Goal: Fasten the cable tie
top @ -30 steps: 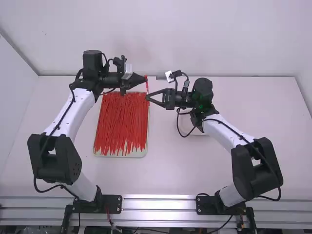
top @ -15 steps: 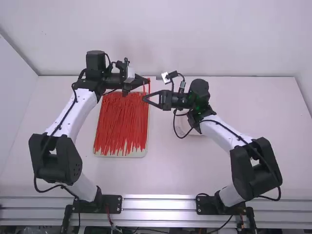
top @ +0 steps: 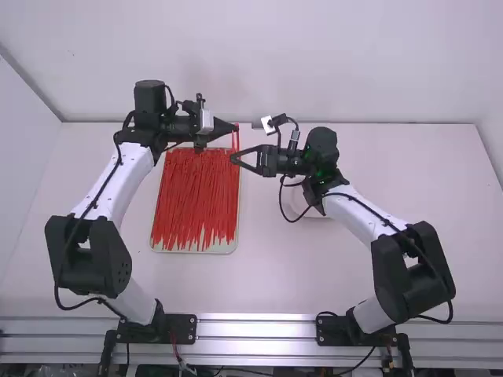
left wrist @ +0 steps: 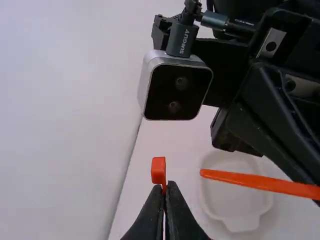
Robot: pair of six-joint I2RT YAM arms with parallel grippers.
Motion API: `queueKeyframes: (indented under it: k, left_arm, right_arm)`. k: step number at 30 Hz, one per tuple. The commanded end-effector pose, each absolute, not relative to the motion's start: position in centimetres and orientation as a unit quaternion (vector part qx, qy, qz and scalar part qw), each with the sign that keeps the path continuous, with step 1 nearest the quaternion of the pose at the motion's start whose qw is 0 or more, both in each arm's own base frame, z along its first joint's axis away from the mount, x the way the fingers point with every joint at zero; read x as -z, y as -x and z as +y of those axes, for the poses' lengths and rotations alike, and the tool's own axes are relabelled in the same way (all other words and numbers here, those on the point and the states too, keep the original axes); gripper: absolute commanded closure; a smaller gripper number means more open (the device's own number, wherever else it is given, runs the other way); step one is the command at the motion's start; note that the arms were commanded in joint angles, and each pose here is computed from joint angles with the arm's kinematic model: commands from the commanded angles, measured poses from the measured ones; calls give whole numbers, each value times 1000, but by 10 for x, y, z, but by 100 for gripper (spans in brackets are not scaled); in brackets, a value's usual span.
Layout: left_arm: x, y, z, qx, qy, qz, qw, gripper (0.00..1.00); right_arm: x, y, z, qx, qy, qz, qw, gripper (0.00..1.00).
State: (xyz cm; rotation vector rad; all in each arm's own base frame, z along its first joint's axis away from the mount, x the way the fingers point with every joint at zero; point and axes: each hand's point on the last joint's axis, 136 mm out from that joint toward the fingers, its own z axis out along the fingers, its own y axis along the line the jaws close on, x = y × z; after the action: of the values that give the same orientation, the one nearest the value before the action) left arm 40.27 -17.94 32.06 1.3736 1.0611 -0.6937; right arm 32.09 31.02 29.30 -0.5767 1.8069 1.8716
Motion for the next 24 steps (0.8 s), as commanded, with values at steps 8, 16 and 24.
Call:
queueKeyframes:
  k: [8, 16, 24]
  left_arm:
    - [-322, -397, -169, 313, -593, 434, 602, 98]
    - [-320, -393, -174, 322, -594, 431, 598, 98]
    - [-320, -389, -178, 331, -598, 419, 598, 98]
  right_arm:
    - [-301, -325, 311, -684, 207, 656, 242, 100]
    - [-301, -326, 311, -685, 202, 657, 242, 100]
    - [-301, -327, 311, -684, 200, 658, 245, 100]
